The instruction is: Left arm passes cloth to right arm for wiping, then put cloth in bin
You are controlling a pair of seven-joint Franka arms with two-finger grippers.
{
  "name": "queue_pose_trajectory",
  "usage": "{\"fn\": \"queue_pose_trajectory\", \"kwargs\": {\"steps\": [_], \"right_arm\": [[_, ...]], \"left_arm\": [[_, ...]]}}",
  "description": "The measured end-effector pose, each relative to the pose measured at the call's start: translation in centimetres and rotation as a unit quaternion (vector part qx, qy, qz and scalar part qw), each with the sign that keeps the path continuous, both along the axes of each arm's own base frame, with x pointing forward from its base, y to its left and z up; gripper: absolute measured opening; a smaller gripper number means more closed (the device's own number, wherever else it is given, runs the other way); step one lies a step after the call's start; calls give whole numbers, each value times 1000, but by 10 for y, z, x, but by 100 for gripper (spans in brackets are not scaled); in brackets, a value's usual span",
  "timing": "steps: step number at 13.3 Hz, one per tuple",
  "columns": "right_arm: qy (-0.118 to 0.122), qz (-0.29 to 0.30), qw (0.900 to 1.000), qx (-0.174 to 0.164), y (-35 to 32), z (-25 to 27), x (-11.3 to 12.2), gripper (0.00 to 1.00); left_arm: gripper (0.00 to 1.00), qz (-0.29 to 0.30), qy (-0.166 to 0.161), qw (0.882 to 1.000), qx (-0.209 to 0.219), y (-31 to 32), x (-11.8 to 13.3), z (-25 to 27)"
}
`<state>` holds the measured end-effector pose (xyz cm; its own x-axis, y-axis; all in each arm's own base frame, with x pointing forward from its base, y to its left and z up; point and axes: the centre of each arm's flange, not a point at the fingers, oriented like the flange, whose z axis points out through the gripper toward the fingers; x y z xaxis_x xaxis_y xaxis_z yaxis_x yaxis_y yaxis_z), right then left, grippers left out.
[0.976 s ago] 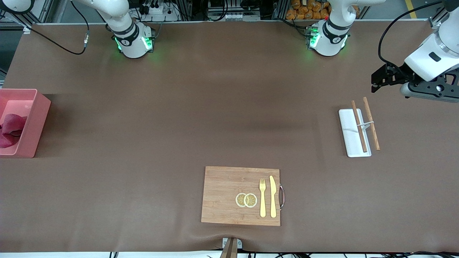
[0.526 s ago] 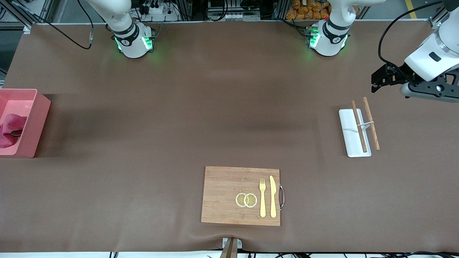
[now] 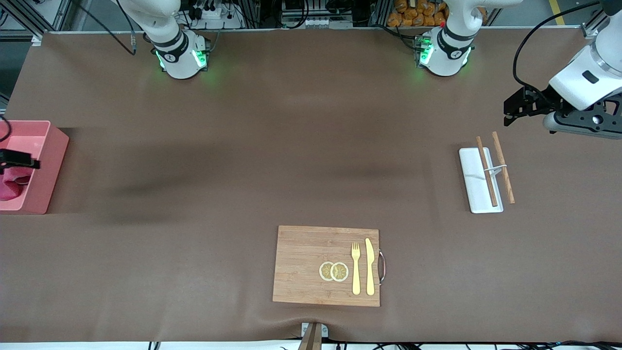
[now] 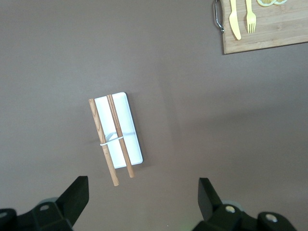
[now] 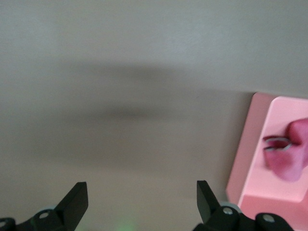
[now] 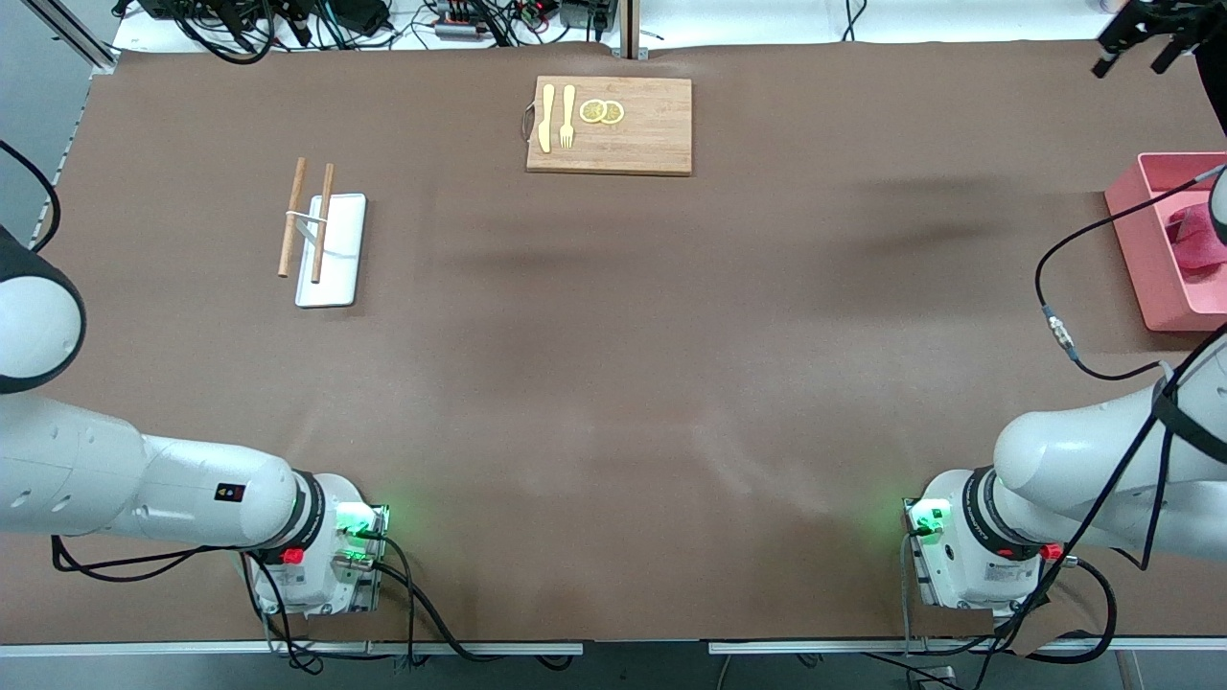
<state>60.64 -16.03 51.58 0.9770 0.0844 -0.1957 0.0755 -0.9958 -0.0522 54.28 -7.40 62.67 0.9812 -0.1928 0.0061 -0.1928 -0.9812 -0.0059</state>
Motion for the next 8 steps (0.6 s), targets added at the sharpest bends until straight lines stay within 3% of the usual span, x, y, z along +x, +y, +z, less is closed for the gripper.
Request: {"fn": "queue_pose_trajectory", "kwargs": {"steps": [4, 8], "right_arm": [[5, -71, 997, -19, 105, 37, -22, 100], [-15, -120, 993, 0, 123, 71, -50, 100]], "left_arm": [[100, 0, -1, 1000, 0, 0, 0, 0], [100, -1, -1, 1000, 0, -1, 0, 0]]}}
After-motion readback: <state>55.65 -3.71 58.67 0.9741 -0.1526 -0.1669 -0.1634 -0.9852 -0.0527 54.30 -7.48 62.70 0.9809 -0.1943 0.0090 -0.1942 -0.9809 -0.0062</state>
